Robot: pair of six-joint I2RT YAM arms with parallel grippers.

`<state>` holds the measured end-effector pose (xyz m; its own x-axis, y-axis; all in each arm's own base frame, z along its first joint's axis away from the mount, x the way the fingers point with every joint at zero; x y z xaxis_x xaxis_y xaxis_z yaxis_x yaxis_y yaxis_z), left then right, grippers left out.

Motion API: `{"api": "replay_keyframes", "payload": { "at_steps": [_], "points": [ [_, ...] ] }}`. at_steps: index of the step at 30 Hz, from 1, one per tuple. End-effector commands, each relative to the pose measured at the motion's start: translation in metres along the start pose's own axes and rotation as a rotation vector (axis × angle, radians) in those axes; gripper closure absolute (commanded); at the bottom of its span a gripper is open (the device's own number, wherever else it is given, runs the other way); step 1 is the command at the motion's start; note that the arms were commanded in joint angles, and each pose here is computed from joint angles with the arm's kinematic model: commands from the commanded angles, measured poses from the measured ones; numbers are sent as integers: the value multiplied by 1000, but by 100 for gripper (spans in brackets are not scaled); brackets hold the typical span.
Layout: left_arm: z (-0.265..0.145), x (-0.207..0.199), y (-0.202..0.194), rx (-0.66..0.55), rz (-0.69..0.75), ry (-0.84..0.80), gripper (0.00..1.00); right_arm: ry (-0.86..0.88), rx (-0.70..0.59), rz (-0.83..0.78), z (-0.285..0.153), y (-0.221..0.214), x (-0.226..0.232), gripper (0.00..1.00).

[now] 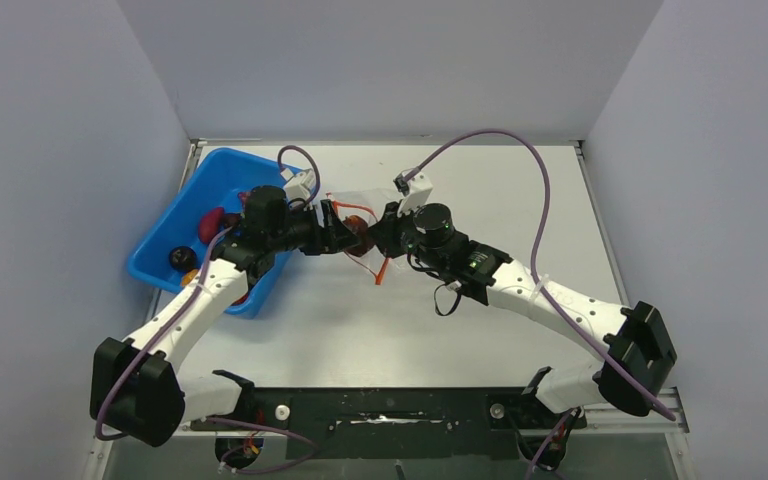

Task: Place the food in the zip-top bag and seal the zipper
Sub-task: Place the fake fruit in the zipper food storage bag.

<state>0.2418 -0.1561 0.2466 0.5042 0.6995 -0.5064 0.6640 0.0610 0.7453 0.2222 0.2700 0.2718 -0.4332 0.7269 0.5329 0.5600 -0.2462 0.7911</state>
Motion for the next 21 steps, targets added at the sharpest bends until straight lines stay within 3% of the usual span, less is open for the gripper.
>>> {"api": "replay_keyframes", "payload": {
  "at_steps": [1, 4, 8, 21],
  "points": [
    [-4, -6, 18, -51, 45, 20, 67, 87, -62, 12, -3, 13, 15, 100],
    [-6, -10, 20, -53, 48, -4, 52, 71, -65, 17, -3, 13, 13, 100],
    [-10, -14, 23, -68, 61, -23, 39, 49, -72, 17, -4, 13, 10, 100],
    [-21, -28, 30, -99, 61, -113, 26, 26, -90, 30, -10, 14, 5, 100]
  ]
}}
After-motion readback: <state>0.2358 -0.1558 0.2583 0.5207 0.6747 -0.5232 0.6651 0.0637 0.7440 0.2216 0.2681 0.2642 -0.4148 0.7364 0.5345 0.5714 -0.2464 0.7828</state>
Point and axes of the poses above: each gripper's point midway between its finger pads, its own z axis out along the fingers, its own x axis along the line the jaws close on, y = z × x, the point moved 10 cm from there along -z, back along the fingers, and after that the axes turned 12 degrees about z, right-handed, at the moved point
